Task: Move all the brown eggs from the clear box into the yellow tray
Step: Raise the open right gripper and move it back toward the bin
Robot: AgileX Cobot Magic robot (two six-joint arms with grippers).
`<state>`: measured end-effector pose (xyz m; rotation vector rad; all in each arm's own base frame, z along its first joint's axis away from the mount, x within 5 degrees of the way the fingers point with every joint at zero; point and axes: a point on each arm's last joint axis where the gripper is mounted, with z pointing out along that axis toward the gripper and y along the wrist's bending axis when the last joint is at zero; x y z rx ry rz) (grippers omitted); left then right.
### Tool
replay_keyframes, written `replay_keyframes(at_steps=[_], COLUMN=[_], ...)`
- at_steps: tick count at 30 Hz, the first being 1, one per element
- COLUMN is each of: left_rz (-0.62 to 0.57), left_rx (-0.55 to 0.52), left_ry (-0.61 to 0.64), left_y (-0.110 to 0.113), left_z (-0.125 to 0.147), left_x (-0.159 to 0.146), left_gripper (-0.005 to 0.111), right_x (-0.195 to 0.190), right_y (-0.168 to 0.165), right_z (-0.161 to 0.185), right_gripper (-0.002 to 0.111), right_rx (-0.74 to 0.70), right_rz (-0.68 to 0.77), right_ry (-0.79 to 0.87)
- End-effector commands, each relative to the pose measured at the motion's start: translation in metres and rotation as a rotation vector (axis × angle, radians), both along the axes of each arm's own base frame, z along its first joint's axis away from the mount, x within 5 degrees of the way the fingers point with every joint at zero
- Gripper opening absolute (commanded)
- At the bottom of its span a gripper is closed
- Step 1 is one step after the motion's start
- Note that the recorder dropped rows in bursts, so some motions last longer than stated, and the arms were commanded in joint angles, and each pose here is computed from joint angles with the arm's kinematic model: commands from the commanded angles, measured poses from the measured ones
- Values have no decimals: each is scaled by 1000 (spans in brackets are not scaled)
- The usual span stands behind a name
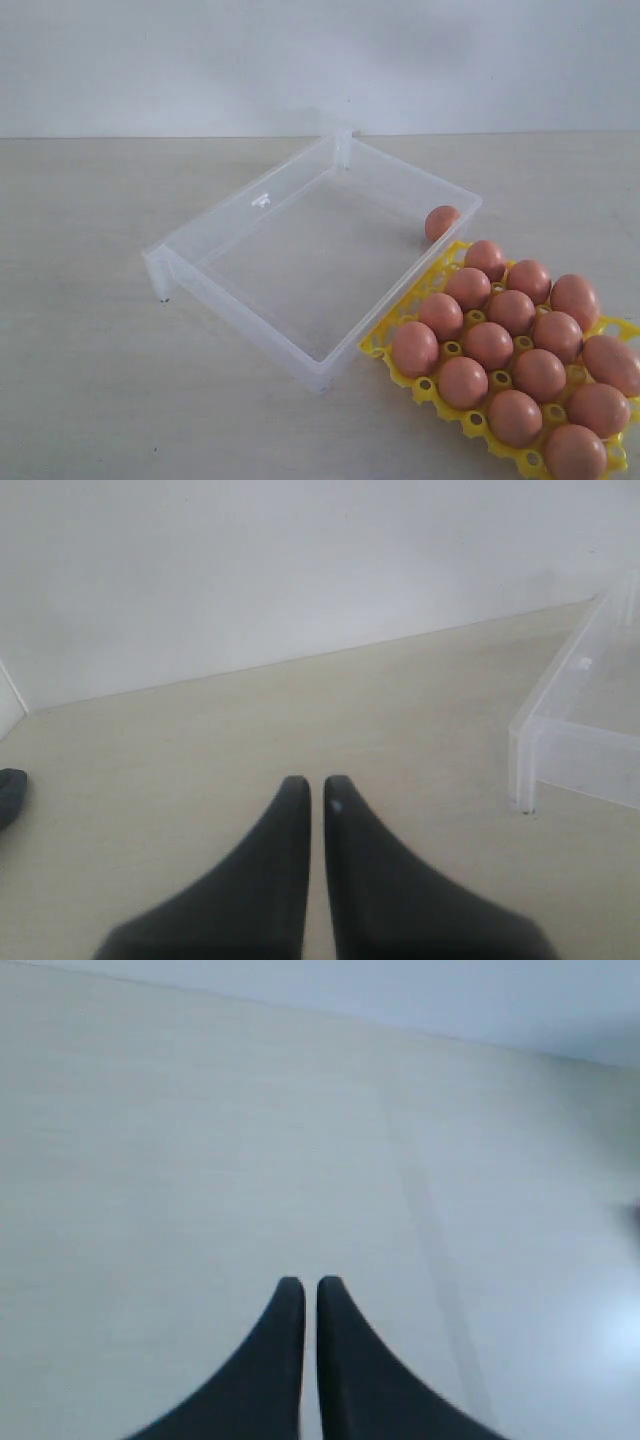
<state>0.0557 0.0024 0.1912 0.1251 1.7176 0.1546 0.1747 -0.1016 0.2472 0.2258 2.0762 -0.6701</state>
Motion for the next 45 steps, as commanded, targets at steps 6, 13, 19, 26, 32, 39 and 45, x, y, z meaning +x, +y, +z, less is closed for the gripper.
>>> replay_keyframes(at_steps=[6, 13, 19, 26, 32, 39, 45], left_rz=[-4, -4, -4, -4, -4, -4, -4], left_rx=[-8, -8, -8, -8, -8, -8, -8], left_ry=[-12, -12, -12, -12, -12, -12, -12], left_y=[0, 0, 0, 0, 0, 0, 0], left_z=[2, 2, 2, 2, 2, 2, 2], left_x=[0, 0, 0, 0, 0, 0, 0], left_gripper=[4, 4, 4, 4, 4, 4, 4], right_x=[28, 48, 44, 48, 56, 60, 73], right_y=[11, 32, 32, 31, 34, 32, 35], right_z=[-25, -30, -45, -56, -74, -85, -59], right_gripper=[0, 0, 0, 0, 0, 0, 0], right_rx=[570, 901, 885, 826, 902, 919, 1022], right_rz=[34, 243, 223, 242, 285, 278, 295], right_ry=[765, 950, 916, 817, 855, 864, 855])
